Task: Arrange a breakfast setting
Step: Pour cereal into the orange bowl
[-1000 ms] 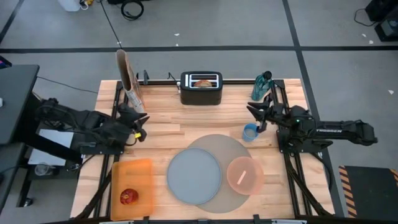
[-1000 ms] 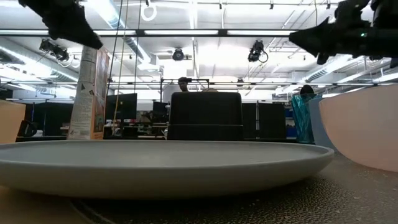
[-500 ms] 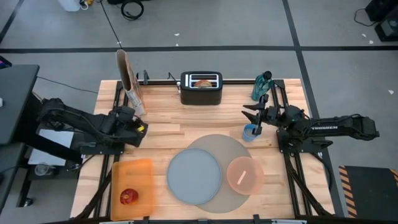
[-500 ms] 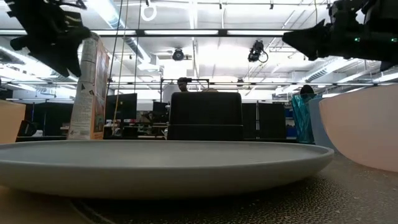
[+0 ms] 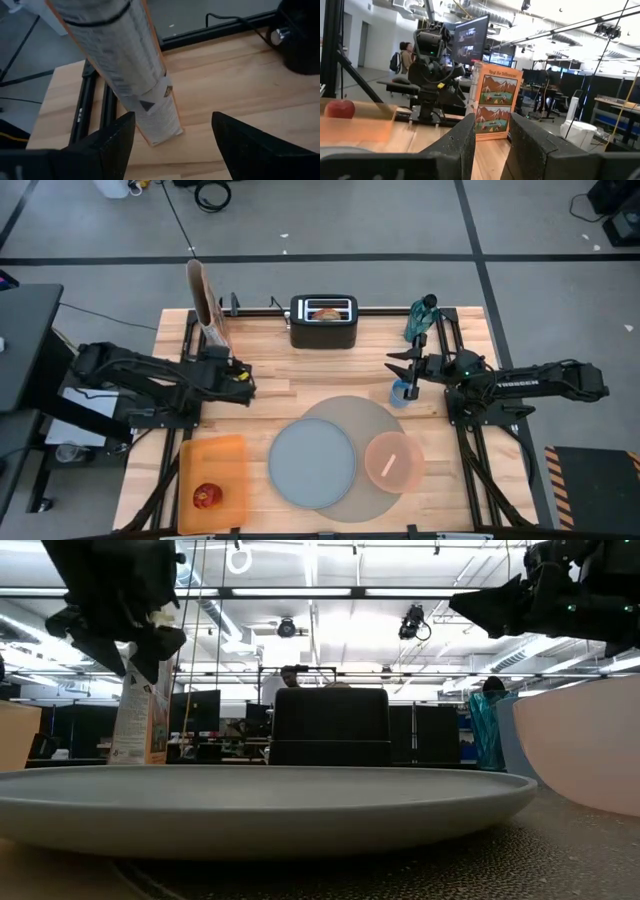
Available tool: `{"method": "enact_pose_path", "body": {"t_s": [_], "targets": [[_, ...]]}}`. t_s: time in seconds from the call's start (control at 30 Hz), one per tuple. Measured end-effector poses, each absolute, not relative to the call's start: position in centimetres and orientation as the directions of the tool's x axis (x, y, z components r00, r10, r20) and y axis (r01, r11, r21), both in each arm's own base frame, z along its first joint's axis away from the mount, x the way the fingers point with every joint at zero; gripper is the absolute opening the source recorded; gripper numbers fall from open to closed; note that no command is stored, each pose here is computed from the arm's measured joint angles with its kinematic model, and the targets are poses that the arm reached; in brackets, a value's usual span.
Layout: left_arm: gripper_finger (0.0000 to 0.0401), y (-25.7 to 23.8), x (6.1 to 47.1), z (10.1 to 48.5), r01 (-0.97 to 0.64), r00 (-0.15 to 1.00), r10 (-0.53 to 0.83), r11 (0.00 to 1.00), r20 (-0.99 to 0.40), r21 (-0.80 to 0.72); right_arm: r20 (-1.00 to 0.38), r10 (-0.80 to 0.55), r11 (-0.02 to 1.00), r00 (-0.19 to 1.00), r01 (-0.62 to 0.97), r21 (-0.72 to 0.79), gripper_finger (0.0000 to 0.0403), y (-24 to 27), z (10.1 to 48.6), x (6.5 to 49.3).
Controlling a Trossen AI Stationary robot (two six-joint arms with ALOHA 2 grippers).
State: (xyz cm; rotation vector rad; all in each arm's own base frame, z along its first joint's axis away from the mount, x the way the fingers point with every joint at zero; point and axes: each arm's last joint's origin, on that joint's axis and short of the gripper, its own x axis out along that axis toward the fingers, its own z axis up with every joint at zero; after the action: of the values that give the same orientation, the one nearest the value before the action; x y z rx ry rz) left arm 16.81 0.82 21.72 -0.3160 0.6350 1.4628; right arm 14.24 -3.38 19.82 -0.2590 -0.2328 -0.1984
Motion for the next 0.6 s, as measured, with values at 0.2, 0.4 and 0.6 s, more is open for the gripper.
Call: {"method": "enact_pose_path", "body": {"t_s": [0.2,0.4,0.6], "targets": [[0.0272,-0.7,15.2,19.3,-0.984,-0.012,0.78,0.102,-0.626,0.146,0.249,-0.165,0.947,0.954,0.223,-0.23,0.0127,-3.4,19.8,14.3],[0.0272,-1.9,13.8,17.7,-0.994,0.04,0.815,0.091,-0.578,0.06,0.225,-0.134,0.953,0.965,0.188,-0.236,0.0126,-3.4,19.5,14.6],[0.0272,-1.3,14.0,16.7,-0.996,0.085,0.854,0.083,-0.513,-0.027,0.188,-0.111,0.963,0.976,0.153,-0.224,0.0125,-3.5,19.3,15.3]]}}
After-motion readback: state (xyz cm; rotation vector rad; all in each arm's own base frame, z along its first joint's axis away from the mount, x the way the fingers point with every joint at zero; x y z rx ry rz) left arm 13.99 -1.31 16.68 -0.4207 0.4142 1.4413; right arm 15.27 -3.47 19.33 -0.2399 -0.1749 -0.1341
